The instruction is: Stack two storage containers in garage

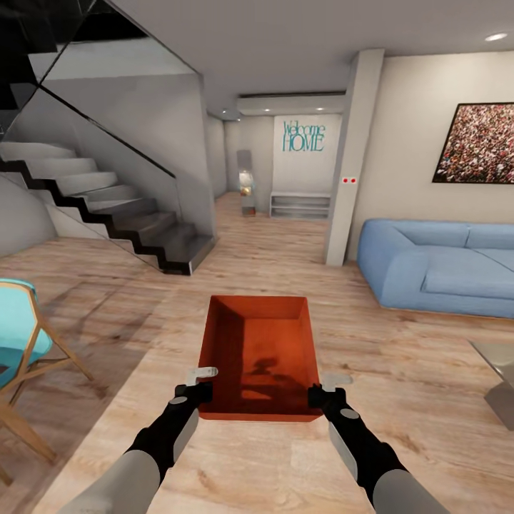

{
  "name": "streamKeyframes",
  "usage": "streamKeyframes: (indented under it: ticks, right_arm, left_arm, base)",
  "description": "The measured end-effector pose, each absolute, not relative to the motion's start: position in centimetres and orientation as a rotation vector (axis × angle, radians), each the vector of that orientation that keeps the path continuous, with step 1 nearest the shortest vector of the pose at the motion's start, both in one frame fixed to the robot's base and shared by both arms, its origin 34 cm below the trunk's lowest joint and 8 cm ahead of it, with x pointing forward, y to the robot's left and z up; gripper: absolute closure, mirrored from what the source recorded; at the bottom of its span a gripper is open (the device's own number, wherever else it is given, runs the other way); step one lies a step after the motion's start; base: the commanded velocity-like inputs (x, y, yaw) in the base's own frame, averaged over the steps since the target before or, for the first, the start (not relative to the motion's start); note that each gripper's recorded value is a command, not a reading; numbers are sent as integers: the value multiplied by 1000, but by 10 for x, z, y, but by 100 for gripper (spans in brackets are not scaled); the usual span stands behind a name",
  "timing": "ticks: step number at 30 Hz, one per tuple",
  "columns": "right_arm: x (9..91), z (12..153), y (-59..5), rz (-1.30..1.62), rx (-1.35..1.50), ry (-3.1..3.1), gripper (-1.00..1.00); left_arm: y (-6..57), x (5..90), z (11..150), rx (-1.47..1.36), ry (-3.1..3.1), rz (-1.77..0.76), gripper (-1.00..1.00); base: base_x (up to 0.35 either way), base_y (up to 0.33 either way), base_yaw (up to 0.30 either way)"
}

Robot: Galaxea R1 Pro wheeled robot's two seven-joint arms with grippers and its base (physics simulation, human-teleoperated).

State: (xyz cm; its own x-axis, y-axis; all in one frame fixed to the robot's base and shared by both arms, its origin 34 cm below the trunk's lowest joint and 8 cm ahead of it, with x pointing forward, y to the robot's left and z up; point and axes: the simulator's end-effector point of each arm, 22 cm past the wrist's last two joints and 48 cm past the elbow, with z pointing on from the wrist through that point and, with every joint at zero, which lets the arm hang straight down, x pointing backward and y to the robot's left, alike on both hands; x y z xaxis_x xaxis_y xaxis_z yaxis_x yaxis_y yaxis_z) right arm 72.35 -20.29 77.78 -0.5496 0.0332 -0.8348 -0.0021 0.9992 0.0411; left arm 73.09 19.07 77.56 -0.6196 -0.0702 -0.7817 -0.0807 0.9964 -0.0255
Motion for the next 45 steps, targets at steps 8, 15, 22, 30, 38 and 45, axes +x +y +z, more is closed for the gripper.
streamKeyframes:
  ticks: [8, 15, 22, 30, 38, 45]
  right_arm:
    - [723, 778, -203, 45, 22, 2152, 100]
    - [724, 778, -203, 45, 20, 2152, 100]
    - [724, 778, -203, 44, 17, 2151, 100]
    - [724, 778, -203, 44, 15, 2151, 100]
    - [724, 778, -203, 43, 13, 2151, 100]
    - [724, 778, -203, 43, 14, 2153, 100]
  left_arm:
    - [191, 731, 776, -104, 2241, 15, 100]
    - [191, 731, 776, -105, 2241, 15, 100]
    - [191, 731, 776, -106, 2241, 14, 100]
    - [191, 731, 776, -106, 2241, 14, 100]
    - [191, 731, 776, -107, 2241, 14, 100]
    - [191, 731, 776, -107, 2241, 14, 100]
  base:
    - [322, 0, 0]
    - [323, 0, 0]
    - [323, 0, 0]
    - [323, 0, 0]
    - [323, 0, 0]
    - [323, 0, 0]
